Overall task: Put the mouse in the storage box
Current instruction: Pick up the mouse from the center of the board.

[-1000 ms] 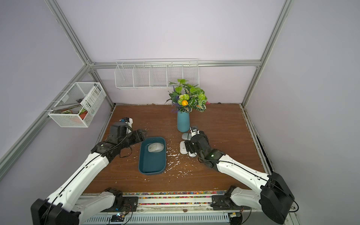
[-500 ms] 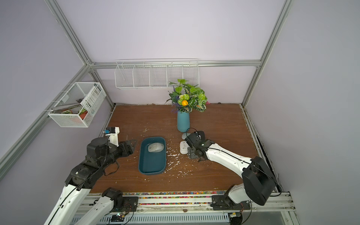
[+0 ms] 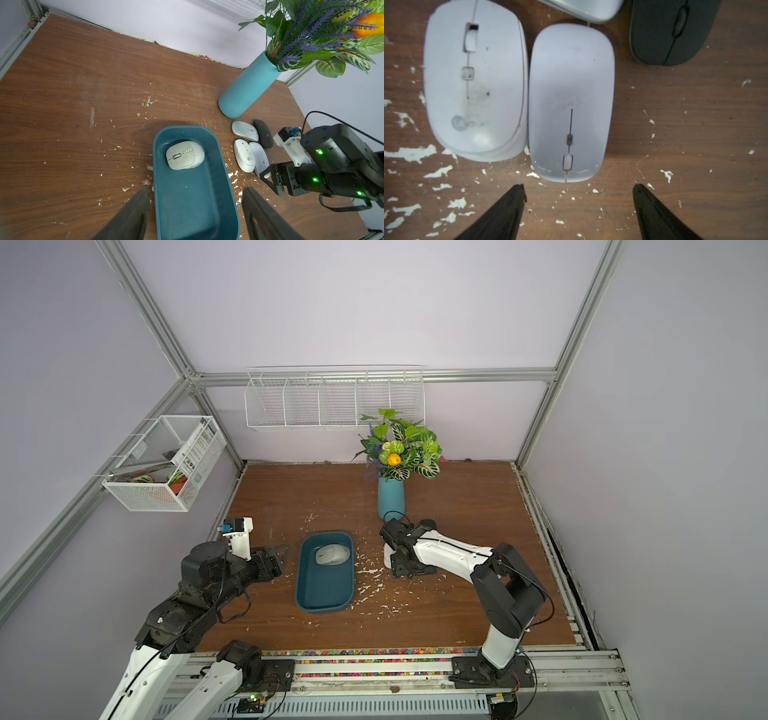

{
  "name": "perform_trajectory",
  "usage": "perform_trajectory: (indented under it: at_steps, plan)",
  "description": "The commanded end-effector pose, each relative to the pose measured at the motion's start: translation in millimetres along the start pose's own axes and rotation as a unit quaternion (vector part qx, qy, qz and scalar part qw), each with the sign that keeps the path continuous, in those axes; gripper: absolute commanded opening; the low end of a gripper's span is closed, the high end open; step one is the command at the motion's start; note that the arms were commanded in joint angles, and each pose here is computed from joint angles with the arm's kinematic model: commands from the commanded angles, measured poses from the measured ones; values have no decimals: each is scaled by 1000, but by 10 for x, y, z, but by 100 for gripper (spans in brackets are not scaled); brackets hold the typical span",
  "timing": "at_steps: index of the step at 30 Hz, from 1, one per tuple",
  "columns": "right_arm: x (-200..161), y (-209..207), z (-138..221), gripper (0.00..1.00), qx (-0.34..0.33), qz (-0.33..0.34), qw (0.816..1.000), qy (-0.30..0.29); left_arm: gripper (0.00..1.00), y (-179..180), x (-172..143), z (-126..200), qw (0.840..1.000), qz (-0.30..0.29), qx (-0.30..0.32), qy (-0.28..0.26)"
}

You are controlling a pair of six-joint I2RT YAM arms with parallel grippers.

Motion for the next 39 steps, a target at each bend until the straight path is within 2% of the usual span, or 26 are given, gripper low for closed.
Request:
perform_trajectory:
  at_steps: [1,18,32,39]
  plan:
    - [-6,20,-90,86,-3,-18,1000,24,75,13,-18,-29,1000,-8,-1,2]
    - [279,-62,-377,87,9,-70,996,48,75,12,-23,-24,1000,-8,-2,0]
    - [363,-158,-479,73,9,-77,996,49,75,14,-29,-33,1000,-6,-2,2]
    - [356,-149,-472,55,17,-76,996,44,75,8,-33,-40,1000,-6,-4,5]
Point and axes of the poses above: each gripper's point midway between its finger pads, its own z axis back along the fingers, its own y axis along the line the jaws close on, x = y × z, the point moved 4 cm from there along z, back along the fingers, and after that the axes turned 5 degrees about z, right-handed, at the moved point
